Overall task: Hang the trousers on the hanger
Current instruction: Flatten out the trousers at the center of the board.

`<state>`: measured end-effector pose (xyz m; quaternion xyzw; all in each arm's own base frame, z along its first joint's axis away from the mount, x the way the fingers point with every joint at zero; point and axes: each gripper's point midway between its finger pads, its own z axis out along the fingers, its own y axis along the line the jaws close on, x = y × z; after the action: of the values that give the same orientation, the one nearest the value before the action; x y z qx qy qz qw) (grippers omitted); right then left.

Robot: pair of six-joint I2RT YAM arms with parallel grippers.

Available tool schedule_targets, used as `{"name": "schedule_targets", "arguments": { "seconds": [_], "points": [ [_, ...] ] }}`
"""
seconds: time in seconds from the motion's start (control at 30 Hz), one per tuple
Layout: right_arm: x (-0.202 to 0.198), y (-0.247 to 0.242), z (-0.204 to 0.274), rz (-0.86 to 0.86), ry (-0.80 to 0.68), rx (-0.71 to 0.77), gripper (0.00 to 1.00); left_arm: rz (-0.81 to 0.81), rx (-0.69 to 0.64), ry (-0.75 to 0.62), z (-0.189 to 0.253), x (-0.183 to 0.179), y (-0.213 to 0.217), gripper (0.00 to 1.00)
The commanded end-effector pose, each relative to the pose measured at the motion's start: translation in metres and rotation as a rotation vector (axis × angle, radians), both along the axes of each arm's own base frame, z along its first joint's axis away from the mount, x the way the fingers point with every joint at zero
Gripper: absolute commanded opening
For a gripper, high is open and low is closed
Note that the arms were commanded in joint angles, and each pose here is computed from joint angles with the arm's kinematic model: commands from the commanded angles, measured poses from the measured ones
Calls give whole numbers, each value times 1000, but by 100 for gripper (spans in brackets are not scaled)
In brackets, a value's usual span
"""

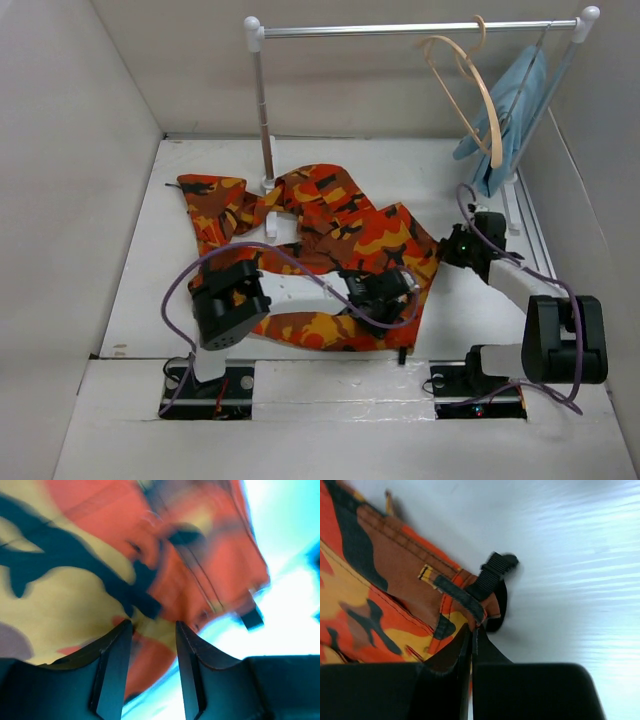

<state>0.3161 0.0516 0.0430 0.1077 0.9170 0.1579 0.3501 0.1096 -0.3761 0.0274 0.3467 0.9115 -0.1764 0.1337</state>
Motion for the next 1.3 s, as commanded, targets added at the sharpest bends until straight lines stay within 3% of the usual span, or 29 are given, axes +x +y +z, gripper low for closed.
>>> {"name": "schedule_targets", "arguments": {
  "seconds": [0.0,0.07,0.13,0.17,0.2,0.37,0.47,0.6,0.63,0.67,0.73,0.77,0.83,0.9,0.93,1.07,1.17,1.27],
  "points": [
    [52,-46,60,-194,-220,-34,0,-188,-111,87,16,-38,-63,36],
    [74,-60,77,-227,-283,-57,5,-251,-95,70,17,-41,-83,36],
    [104,-71,89,-215,-299,-82,22,-281,-109,82,27,-42,-110,36],
    [112,-72,92,-199,-299,-95,38,-299,-144,101,35,-46,-120,36],
    [124,-79,100,-180,-277,-127,48,-285,-247,83,67,-38,-145,40],
    [90,-73,100,-140,-241,-93,52,-171,-394,5,125,2,-151,52],
    [51,-52,100,-105,-244,-64,53,1,-449,-110,160,50,-116,53],
    [2,-11,77,-22,-212,5,41,364,-493,-270,191,124,-18,52],
    [-8,-1,73,10,-206,28,32,447,-497,-286,193,139,5,50],
    [-17,14,70,53,-203,47,14,619,-497,-307,194,176,43,50],
    [-37,35,64,120,-219,84,0,787,-493,-314,190,199,100,51],
    [-44,47,64,163,-225,100,0,905,-498,-306,187,225,141,51],
    [-61,77,65,278,-230,114,0,989,-475,-303,172,244,183,52],
    [-74,104,67,381,-233,110,0,1133,-366,-323,148,267,242,52],
    [-76,116,68,426,-236,113,1,1174,-330,-328,140,273,261,52],
    [-92,176,67,674,-196,82,41,1402,-252,-244,93,291,346,52],
    [-108,218,59,836,-142,34,50,1532,-329,-191,80,300,393,52],
    [-124,251,53,932,-132,44,55,1605,-294,-189,73,308,419,52]
  ]
}}
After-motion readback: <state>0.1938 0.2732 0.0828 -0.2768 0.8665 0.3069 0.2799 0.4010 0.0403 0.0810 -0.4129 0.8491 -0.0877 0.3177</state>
